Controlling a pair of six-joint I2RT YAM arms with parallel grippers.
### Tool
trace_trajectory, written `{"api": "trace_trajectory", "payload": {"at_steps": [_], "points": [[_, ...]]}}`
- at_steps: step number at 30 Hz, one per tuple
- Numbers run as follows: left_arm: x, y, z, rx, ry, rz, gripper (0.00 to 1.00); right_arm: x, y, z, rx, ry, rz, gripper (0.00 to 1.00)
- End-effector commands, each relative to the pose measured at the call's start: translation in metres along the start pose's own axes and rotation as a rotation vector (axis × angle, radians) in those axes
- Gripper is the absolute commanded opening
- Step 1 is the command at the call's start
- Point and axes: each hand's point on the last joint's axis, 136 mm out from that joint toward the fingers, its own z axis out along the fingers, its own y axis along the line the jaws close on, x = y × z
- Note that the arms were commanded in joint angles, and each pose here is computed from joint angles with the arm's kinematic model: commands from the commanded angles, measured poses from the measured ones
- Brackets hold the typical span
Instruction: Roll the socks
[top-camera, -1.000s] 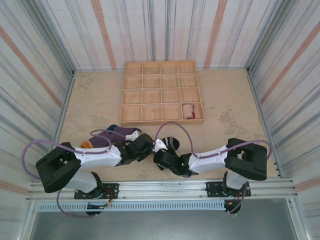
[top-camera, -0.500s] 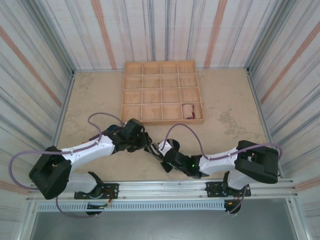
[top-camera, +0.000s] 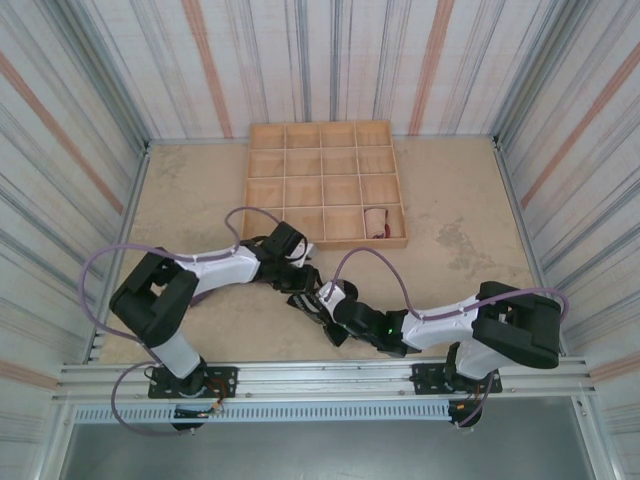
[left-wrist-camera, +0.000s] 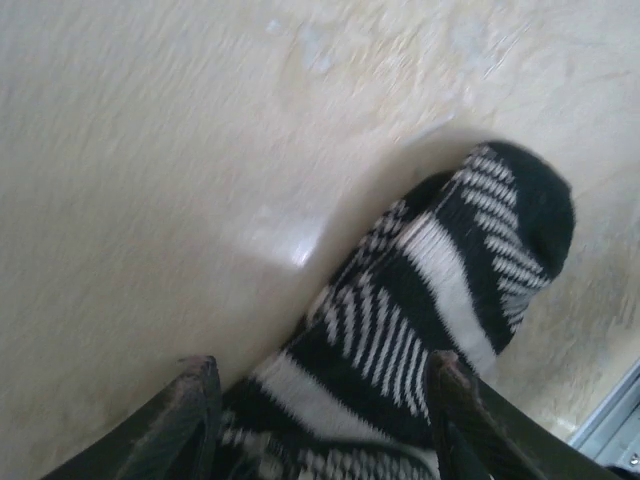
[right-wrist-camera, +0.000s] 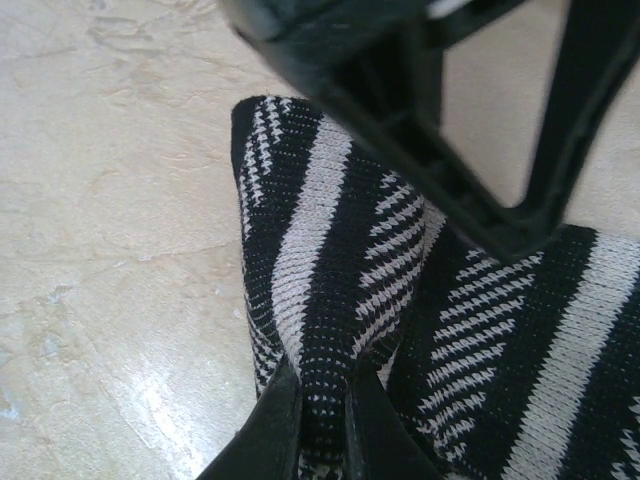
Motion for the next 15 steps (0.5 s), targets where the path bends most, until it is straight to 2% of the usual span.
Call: {"api": "trace_trajectory", "payload": {"at_steps": [1,5,8,15], "points": [[-0.006,-0.013,0.007,0.081,0.013,0.1,0.56,0.027,-0.004,-0.001,-0.007,0.09,-0.03,0.0],[-0.003,-0.011,0.018,0.093,0.055,0.1,0.54,0.029,-0.005,-0.001,-0.001,0.098,-0.03,0.0],[0.003,-0.006,0.025,0.092,0.081,0.083,0.48,0.028,-0.006,-0.001,0.006,0.095,-0.028,0.0],[0.023,0.014,0.041,-0.059,0.127,0.091,0.33,0.027,-0.007,0.001,0.012,0.093,-0.024,0.0]]}}
